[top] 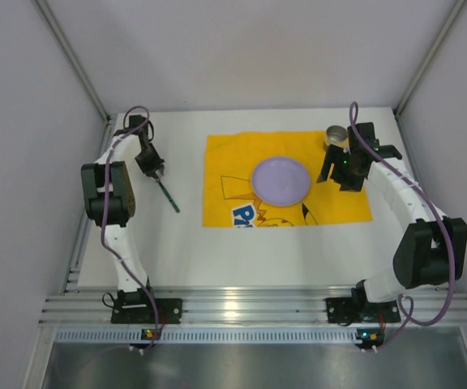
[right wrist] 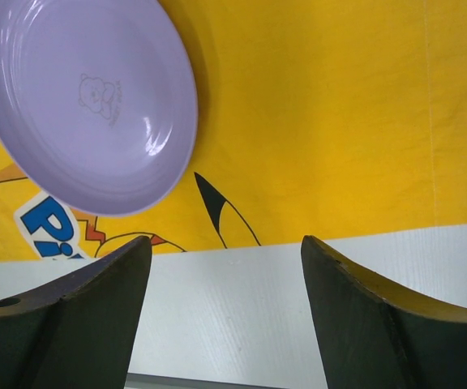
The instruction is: Set the dinner table for one person
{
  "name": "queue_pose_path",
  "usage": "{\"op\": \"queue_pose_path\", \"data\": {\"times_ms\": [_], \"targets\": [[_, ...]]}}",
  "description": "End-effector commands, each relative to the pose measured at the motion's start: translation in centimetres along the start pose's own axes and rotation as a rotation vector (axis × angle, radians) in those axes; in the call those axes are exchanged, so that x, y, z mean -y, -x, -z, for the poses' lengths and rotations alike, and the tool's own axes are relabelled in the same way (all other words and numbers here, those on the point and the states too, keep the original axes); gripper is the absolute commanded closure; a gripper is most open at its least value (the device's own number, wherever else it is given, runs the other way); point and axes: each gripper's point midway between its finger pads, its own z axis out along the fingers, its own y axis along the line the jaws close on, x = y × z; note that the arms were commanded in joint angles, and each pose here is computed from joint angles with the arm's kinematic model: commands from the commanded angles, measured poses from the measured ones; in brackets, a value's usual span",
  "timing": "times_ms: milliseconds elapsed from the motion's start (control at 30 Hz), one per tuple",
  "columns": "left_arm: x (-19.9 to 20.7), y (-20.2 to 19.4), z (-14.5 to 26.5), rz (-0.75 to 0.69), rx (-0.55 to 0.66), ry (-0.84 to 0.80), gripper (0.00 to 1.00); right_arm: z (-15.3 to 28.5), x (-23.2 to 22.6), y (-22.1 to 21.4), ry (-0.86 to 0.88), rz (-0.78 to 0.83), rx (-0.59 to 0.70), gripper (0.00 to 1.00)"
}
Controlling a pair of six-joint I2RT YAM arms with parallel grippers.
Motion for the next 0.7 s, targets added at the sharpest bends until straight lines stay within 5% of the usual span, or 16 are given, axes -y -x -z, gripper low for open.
{"op": "queue_pose_path", "data": {"times_ms": [0,167,467,667], "targets": [[4.3,2.5,0.7,-0.021,0.080,-0.098,0.72,1.6,-0.1,1.4,0.006,0.007,0.050,0.26],[6.1,3.1,2.3,-0.067,0.118,-0.119,0.65,1.7,-0.2,1.4,0.009,0.009,0.054,0.26],[5.5,1.6,6.6,-0.121,0.187,-0.082,0.39,2.4,-0.2,1.4,0.013,0.018,0.065,0.25],[3.6,-1.2,4.8,-0.157,0.149,-0.058,0.37,2.9,0.1,1.4,0.001,0.018,0.069,0.25]]}}
